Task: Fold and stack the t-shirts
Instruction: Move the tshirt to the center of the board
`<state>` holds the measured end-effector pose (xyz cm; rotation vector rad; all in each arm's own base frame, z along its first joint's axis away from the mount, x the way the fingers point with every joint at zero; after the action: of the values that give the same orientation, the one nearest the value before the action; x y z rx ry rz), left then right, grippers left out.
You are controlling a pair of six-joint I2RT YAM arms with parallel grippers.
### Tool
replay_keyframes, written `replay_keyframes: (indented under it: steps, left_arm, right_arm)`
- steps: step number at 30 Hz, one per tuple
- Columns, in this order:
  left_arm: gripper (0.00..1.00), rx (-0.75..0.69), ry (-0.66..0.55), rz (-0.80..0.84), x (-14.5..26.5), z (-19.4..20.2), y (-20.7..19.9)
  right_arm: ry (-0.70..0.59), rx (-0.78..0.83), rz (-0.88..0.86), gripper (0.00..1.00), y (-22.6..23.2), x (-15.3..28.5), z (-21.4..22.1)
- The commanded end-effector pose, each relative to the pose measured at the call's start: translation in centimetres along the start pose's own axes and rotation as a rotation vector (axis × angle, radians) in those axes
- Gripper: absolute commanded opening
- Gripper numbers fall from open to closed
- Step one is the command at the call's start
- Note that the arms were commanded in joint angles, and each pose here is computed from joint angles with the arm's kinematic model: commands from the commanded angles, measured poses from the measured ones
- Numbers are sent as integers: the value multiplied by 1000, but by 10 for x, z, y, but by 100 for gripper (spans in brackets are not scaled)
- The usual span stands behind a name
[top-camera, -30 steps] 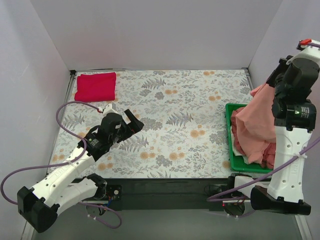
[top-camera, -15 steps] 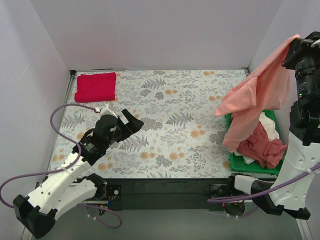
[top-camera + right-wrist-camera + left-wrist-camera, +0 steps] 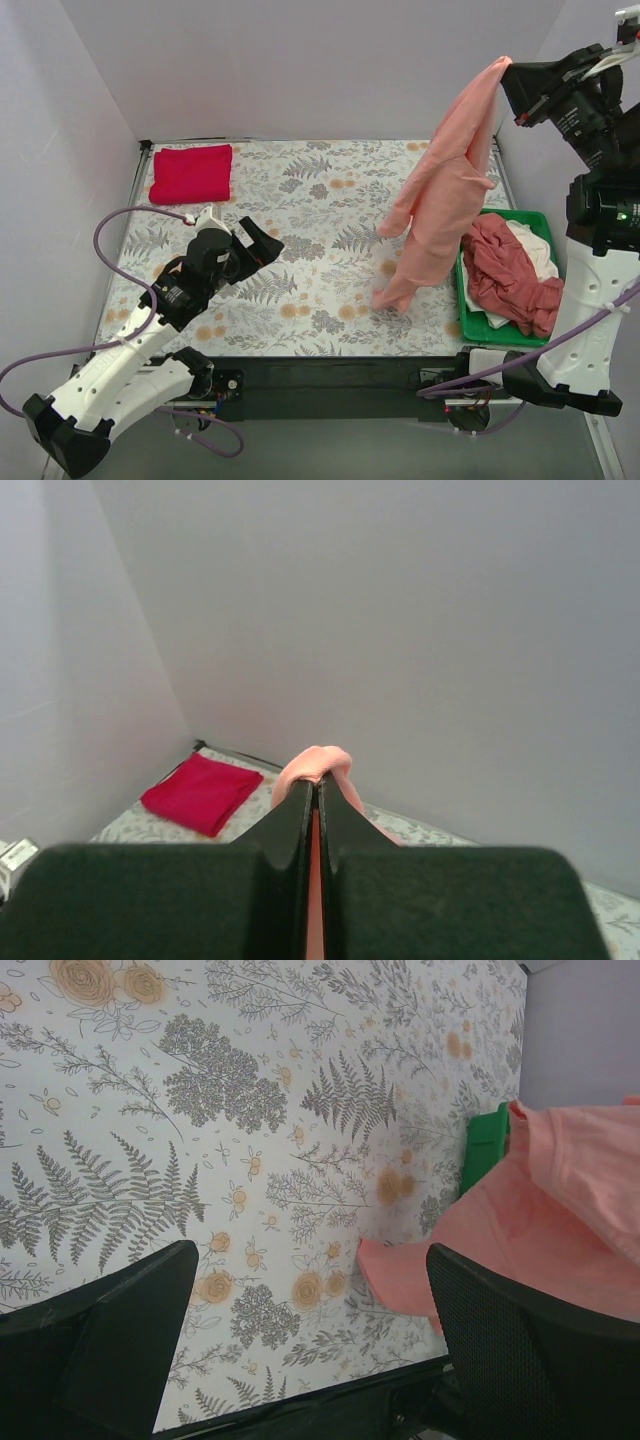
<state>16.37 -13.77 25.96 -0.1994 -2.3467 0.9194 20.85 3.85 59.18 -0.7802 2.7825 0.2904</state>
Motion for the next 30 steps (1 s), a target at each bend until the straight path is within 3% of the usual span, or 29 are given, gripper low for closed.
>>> replay_keyframes:
  steps: [1,6,13,22,25,30]
  left_arm:
    - [98,-3,-33,-5,8,-9,-5]
    - [98,-7,-16,-31,2,-7,-4]
    - [98,-8,-3,-71,-2,-6,-2]
    - [98,11,1,-130,2,-3,6]
    - [98,16,-9,-147,5,-4,8]
    - [98,31,-21,-172,8,-4,13]
  right_arm:
    - [-77,1,-173,1,16,-3,-12]
    - [-30,-49,-229,1,19,-18,13]
    - [115,-69,-317,1,66,-81,80]
    - [144,-78,-414,1,126,-138,108]
    - [186,-112,-386,1,128,-151,125]
    - [330,-123,-141,1,105,-157,186]
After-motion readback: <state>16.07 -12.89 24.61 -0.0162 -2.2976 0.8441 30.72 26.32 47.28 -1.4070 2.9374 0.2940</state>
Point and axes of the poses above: each gripper's point midway between its finger pads, its own x axis back along the fingers, its own y axis along the line the jaws close on, z = x × y, the point moved 9 cm from there along x, back along the fingers, and after that the axes turned 1 degree about -x, right-handed, at the moved point
